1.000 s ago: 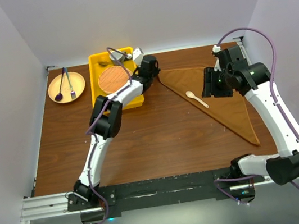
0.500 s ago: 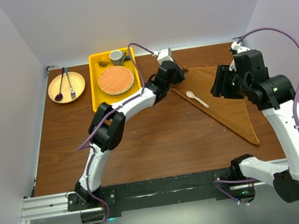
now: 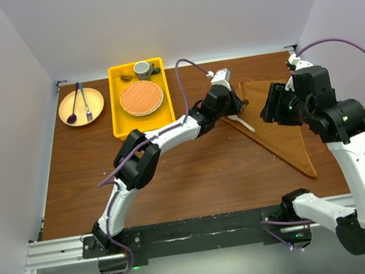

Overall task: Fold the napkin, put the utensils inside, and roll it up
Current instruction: Fold the napkin

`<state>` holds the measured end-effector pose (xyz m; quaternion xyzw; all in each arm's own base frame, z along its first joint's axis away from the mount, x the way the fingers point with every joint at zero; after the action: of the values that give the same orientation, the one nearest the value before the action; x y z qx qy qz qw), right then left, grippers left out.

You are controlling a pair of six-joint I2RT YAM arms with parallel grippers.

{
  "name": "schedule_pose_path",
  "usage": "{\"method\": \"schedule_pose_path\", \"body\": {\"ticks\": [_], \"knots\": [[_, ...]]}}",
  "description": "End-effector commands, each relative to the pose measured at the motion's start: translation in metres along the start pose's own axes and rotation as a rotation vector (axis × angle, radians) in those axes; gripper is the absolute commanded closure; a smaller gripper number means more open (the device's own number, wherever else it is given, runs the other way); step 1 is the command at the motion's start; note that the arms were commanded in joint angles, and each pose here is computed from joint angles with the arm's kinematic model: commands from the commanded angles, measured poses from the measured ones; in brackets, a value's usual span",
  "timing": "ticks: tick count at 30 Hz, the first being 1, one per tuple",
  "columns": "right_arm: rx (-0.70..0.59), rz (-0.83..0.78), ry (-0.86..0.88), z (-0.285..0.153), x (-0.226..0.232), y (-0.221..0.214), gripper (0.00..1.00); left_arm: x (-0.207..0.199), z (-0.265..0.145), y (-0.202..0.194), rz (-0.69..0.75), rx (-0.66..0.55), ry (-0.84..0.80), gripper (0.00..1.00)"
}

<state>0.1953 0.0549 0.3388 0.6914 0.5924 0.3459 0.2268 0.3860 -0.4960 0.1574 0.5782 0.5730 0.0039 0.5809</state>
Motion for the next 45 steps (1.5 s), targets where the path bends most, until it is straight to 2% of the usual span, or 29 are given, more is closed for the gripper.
{"method": "schedule_pose_path", "body": {"ticks": [1, 17, 38, 45], "knots": [[-0.032, 0.014, 0.011, -0.01, 0.001, 0.004, 0.43, -0.015, -0.004, -0.004, 0.003, 0.006, -0.055, 0.99], [-0.011, -0.005, 0.007, -0.007, 0.0, 0.0, 0.42, -0.028, 0.011, -0.044, -0.064, 0.077, -0.09, 0.99], [-0.002, -0.017, 0.008, -0.01, -0.002, -0.005, 0.41, -0.014, 0.02, -0.085, -0.136, 0.157, -0.068, 0.98], [0.002, -0.021, 0.008, -0.007, -0.002, -0.006, 0.41, -0.013, 0.02, -0.087, -0.125, 0.155, -0.065, 0.98]]}}
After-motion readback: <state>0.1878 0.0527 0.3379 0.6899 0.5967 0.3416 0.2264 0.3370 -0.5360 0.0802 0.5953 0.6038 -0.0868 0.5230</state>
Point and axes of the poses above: each gripper's point midway between its finger pads, its own z axis out along the fingers, its own x axis along the line the jaws close on, y = z × x, the point moved 4 cm from there along -z, back along the fingers, and after that the axes turned 5 degrees about -z, right-handed, at the moved point
